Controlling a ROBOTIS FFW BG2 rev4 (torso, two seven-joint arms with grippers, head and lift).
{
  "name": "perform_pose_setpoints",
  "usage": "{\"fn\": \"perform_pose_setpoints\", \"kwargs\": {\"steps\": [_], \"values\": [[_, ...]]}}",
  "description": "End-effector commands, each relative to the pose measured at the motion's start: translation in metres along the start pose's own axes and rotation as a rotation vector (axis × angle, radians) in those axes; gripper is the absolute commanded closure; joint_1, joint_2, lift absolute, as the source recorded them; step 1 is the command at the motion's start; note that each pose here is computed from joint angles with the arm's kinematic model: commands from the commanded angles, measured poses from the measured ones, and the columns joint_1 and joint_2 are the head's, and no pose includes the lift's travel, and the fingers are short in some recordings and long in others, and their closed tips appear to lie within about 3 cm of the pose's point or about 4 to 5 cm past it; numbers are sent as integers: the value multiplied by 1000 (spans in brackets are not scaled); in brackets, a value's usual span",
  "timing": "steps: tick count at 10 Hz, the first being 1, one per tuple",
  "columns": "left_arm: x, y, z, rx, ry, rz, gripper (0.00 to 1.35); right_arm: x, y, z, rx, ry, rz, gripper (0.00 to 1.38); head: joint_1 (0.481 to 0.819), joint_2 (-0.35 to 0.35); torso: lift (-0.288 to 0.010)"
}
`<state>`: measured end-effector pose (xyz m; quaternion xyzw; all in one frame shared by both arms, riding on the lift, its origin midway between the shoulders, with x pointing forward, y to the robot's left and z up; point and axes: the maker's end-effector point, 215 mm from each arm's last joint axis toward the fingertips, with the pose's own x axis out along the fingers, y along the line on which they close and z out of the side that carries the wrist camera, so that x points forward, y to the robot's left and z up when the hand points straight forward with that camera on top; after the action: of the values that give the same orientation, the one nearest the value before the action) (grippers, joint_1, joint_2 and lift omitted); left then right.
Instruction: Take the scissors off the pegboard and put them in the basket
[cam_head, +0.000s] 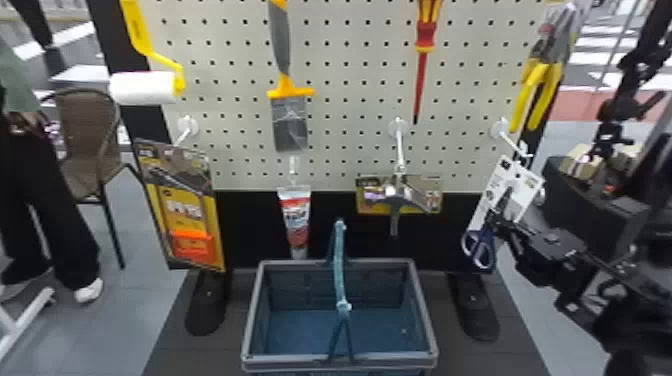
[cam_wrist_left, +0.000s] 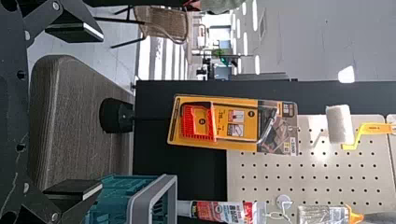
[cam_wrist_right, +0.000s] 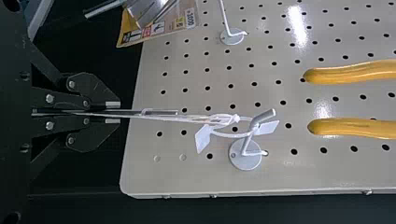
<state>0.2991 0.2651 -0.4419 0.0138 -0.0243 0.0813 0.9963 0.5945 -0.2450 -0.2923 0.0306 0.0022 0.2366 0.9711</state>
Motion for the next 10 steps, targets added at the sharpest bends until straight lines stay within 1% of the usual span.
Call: {"fn": "perform_pose_setpoints", "kwargs": {"steps": [1,8,10], "values": [[0,1,0,1,0,1,188,0,0,-1,1,3,0,1227,549,0,-100],[-1,5,2,13,-7,14,188,-1,2,0,3,0,1,1227,549,0,-100],[-1,5,2,14,-7,13,188,-6,8,15,-15,-8,6,1227,549,0,-100]]}}
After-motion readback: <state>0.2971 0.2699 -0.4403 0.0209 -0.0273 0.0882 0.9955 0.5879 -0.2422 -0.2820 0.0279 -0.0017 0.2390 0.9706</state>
